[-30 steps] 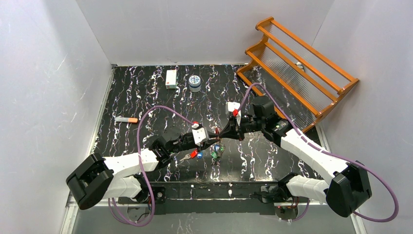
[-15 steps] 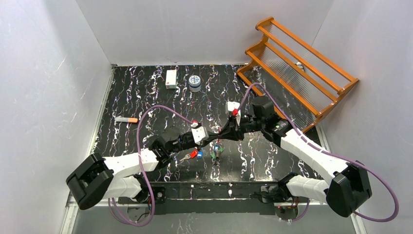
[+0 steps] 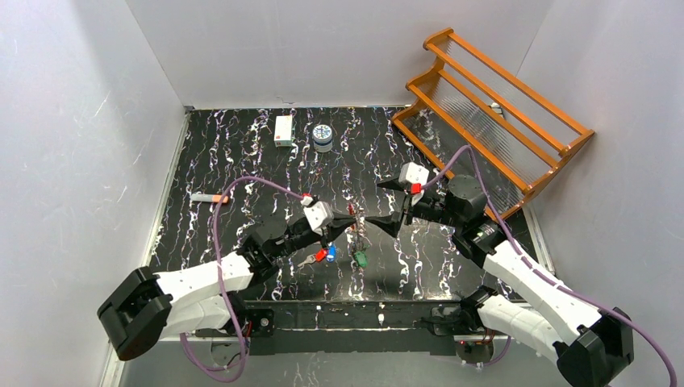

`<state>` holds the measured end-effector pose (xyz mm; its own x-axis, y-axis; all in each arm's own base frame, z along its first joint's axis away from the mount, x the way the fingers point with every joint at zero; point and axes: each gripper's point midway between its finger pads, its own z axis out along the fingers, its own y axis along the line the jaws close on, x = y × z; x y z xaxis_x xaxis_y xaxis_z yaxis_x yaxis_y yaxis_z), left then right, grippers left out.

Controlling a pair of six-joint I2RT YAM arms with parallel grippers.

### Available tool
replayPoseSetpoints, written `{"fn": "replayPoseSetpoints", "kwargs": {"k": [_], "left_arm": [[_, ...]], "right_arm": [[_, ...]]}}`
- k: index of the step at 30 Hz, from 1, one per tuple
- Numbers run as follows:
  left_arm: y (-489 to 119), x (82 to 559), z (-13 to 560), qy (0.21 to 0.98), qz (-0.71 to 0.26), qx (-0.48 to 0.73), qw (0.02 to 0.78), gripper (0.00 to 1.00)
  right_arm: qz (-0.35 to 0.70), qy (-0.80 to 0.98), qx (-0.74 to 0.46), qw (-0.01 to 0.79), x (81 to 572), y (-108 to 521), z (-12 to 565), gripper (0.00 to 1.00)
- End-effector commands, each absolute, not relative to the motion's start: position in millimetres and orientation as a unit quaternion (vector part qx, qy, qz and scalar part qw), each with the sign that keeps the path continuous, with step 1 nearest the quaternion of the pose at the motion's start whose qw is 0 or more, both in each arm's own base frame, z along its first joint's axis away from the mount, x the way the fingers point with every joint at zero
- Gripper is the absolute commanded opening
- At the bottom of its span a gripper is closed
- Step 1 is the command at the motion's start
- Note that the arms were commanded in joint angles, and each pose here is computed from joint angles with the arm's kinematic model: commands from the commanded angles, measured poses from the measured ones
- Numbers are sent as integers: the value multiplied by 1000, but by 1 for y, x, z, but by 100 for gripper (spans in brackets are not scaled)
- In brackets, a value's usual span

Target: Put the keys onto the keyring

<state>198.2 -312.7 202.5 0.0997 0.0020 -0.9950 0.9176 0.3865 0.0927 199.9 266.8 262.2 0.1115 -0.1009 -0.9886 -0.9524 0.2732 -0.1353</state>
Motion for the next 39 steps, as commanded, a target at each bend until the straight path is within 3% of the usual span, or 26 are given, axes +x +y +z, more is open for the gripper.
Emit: {"fn": "replayPoseSetpoints", "kwargs": {"k": [1,12,19,23,29,35,39], "left_arm": [[-300,201,227,568,-391,340,639,0],[-278,196,247,579,-422,256,649,0],[-254,233,232,673,-317,196,639,0],[-247,247,237,687,-274,194,645,0],[-222,284,236,710,-288,161,622,0],[-191,302,247,705,-272,160,635,0],[-180,293,257,696,-258,189,643,0]], "right_arm": [[354,548,-451,609,212,264,277,99],[362,559,-448,597,215,268,269,99],[379,657,-340,557,239,267,242,99],[370,707,-293,527,252,265,214,99],[349,790,-217,456,269,265,174,99],[374,845,-172,341,255,276,136,99],[403,854,-170,282,240,285,116,91]]}}
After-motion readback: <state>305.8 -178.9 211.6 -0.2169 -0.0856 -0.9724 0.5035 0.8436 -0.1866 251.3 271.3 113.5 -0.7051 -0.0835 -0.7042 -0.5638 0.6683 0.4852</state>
